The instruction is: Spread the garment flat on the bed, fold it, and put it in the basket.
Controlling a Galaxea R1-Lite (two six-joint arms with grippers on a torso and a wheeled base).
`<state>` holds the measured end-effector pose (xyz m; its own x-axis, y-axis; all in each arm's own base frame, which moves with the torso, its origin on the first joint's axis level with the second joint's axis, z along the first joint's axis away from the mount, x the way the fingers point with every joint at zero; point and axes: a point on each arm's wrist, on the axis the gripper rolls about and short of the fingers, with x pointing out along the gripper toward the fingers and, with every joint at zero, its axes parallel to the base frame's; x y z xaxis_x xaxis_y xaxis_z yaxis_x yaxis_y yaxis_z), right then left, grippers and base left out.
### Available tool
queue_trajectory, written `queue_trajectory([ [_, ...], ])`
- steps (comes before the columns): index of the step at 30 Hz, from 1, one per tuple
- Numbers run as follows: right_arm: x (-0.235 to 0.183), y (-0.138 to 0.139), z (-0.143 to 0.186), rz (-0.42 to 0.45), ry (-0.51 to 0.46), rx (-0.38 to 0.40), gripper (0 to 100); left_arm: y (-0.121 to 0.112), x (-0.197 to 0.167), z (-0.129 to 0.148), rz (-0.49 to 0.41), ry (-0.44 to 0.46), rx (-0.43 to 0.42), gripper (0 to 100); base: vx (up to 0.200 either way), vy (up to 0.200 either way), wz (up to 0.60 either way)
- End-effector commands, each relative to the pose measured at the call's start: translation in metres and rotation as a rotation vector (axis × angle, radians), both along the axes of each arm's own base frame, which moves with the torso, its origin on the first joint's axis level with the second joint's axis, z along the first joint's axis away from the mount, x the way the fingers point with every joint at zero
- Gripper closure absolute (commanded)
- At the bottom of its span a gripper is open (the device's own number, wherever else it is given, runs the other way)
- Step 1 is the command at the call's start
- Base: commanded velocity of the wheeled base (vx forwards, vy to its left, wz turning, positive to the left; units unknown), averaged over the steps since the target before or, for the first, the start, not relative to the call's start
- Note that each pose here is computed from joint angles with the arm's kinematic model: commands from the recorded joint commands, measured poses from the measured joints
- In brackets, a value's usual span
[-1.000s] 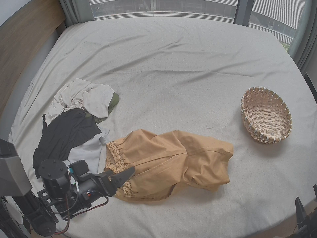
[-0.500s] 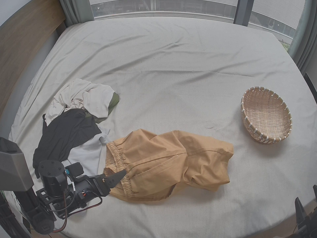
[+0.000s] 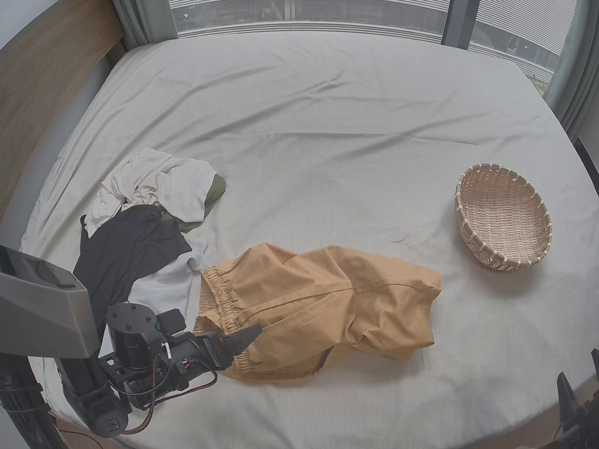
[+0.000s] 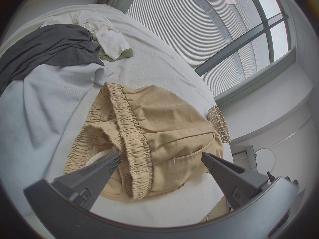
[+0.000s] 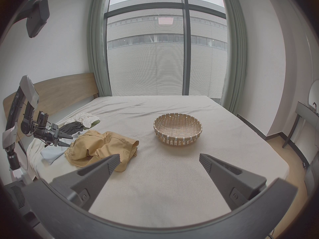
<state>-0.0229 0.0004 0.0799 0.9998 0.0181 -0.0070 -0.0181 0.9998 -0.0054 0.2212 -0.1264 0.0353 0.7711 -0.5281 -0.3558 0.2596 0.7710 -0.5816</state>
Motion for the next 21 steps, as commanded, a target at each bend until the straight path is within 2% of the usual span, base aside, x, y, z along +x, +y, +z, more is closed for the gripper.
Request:
queue_trajectory([
  [1, 0.000, 0.000, -0.005, 0.000, 0.004, -0.001, 0, -0.004, 0.007, -0.005, 0.005, 0.010, -0.010, 0, 0.000, 0.000, 0.00],
  [9, 0.000, 0.000, -0.005, 0.000, 0.004, -0.001, 0, -0.015, 0.004, -0.004, -0.024, 0.017, -0.040, 0, 0.000, 0.000, 0.00],
  [21, 0.000, 0.000, -0.004, 0.000, 0.002, -0.001, 0, -0.023, 0.010, 0.026, -0.017, -0.098, -0.128, 0, 0.000, 0.000, 0.00],
])
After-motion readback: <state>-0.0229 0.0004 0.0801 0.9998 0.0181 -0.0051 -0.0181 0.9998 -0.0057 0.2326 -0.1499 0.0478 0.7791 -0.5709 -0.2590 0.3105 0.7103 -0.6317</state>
